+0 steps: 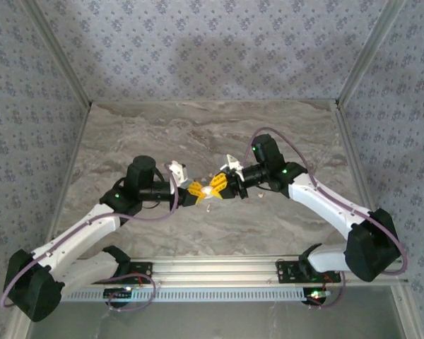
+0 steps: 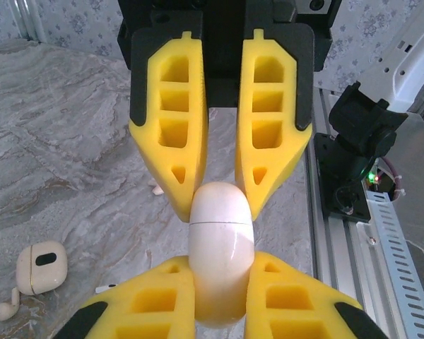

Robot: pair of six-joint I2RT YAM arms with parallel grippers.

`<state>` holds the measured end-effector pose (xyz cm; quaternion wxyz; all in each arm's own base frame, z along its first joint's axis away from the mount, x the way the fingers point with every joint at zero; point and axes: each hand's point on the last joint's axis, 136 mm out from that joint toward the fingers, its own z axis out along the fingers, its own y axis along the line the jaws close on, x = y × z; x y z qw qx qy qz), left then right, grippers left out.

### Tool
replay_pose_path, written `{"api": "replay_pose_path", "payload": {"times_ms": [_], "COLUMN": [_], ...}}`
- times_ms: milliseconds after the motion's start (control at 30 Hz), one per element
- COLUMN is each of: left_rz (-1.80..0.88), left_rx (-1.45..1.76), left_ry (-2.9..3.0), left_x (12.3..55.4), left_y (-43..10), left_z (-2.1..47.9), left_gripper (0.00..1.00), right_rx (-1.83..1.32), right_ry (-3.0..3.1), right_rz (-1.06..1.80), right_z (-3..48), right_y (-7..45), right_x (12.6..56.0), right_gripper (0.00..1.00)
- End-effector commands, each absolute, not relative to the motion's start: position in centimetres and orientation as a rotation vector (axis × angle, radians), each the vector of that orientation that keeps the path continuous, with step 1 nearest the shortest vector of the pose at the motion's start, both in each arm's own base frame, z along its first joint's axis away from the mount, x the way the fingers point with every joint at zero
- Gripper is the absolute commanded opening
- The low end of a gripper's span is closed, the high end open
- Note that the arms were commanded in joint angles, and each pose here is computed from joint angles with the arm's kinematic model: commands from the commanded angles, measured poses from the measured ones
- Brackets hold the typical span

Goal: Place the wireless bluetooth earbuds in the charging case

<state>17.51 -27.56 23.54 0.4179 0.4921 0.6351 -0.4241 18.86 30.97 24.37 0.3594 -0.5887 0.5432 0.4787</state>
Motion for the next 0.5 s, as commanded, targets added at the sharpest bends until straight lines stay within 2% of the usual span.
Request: {"api": "replay_pose_path", "payload": {"times_ms": [0,33,100,167,267,467], "left_rz": [-1.037,-1.036,-1.034,-1.034,-1.033,-1.020], "left_rx": [1.246,1.245,1.243,1.241,1.241,1.232], "left_ry": [1.514,1.511,1.508,1.505,1.501,1.496], "left_x": [17.29,17.28,17.29,17.29,17.27,17.32], "left_y": [-27.69,-27.66,-27.65,-27.66,-27.64,-27.50], "left_z": [24.84,24.91,25.00,25.07,25.17,25.43], "left_gripper": [0.13,0.13,0.13,0.13,0.12,0.13], "right_rx": [-1.549,-1.551,-1.552,-1.551,-1.552,-1.559], "right_ry": [1.366,1.368,1.370,1.379,1.379,1.385], "right_rz": [1.288,1.289,1.290,1.289,1.292,1.296], "right_z": [25.32,25.27,25.24,25.10,25.12,25.20], "right_y": [31.21,31.21,31.20,31.21,31.27,31.33], "right_x": [17.93,17.89,17.81,17.88,17.85,17.85], "right_gripper": [0.19,0.19,0.31,0.34,0.34,0.23]}}
